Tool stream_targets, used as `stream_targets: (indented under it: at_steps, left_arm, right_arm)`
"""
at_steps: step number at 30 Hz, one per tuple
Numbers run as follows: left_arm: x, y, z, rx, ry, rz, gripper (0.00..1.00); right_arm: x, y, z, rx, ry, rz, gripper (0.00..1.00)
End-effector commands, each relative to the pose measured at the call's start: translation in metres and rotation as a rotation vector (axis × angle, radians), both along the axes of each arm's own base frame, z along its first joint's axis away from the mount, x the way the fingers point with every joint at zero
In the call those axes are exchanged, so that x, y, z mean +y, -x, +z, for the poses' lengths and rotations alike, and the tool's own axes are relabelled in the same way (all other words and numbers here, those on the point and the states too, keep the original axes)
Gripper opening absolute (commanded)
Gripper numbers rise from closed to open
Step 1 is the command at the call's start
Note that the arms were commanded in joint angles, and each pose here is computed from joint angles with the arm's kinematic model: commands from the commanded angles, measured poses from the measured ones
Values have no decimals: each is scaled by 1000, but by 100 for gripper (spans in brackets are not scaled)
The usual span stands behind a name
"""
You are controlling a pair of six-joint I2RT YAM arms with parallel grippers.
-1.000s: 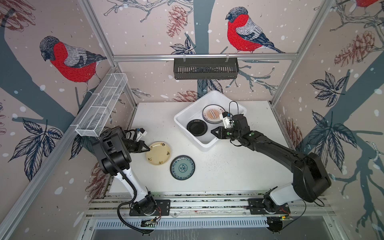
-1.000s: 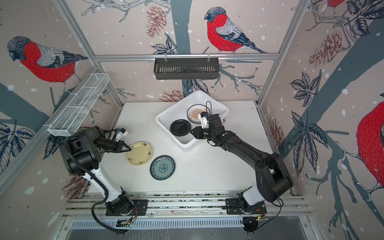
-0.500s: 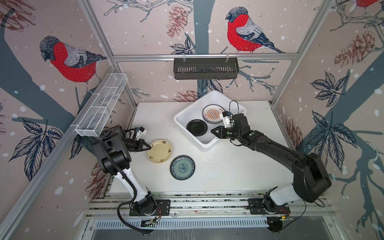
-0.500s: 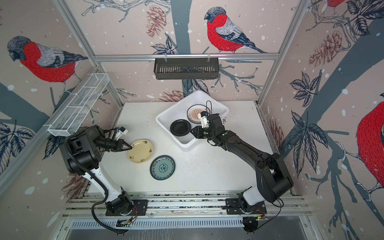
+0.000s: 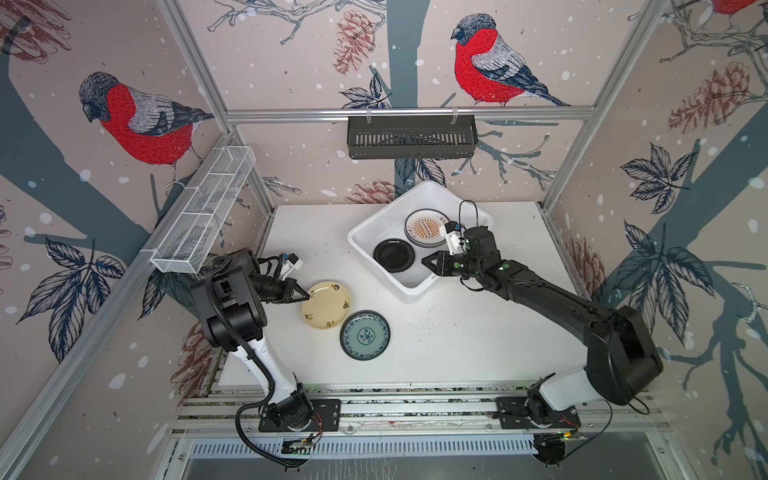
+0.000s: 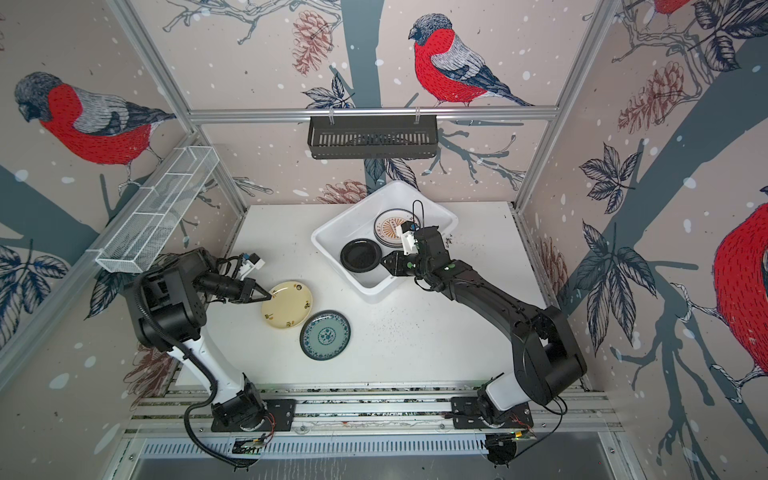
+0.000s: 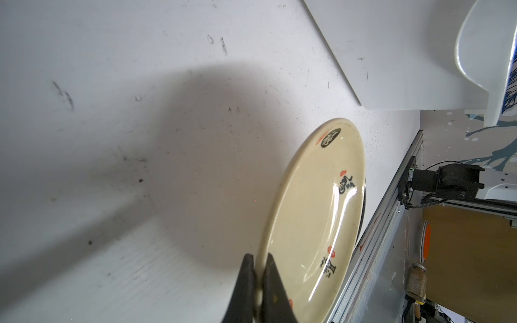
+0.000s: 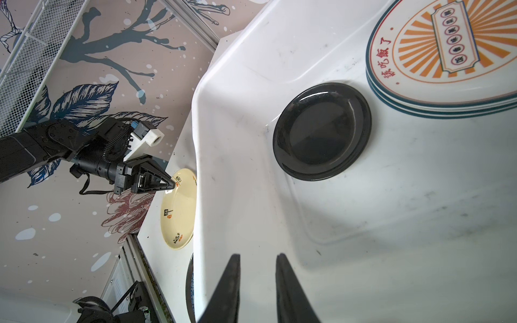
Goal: Place the plates into the plastic bin on the countertop
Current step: 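Lift the cream plate and carry it toward the bin with the left gripper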
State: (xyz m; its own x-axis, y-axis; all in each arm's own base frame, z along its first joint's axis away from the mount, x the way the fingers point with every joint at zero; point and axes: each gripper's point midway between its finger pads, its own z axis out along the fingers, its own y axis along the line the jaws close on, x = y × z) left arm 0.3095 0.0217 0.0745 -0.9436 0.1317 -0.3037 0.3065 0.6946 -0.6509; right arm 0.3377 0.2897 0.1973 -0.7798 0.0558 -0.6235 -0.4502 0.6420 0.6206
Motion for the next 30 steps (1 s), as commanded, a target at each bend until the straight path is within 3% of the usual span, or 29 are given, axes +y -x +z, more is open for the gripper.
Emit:
stream_targets:
  at_steps: [1,21,30]
  left_arm:
    - [-13,4,13,5,49,-13,0]
    - [-49,-2,53,-77,23,-101,0]
    - [-55,-11,88,-149,16,-108,0]
  right_arm:
    - [2,-1,10,-32,-18,12,25]
    - [2,0,25,-57,-50,13,26]
    - [3,1,31,-64,-78,20,29]
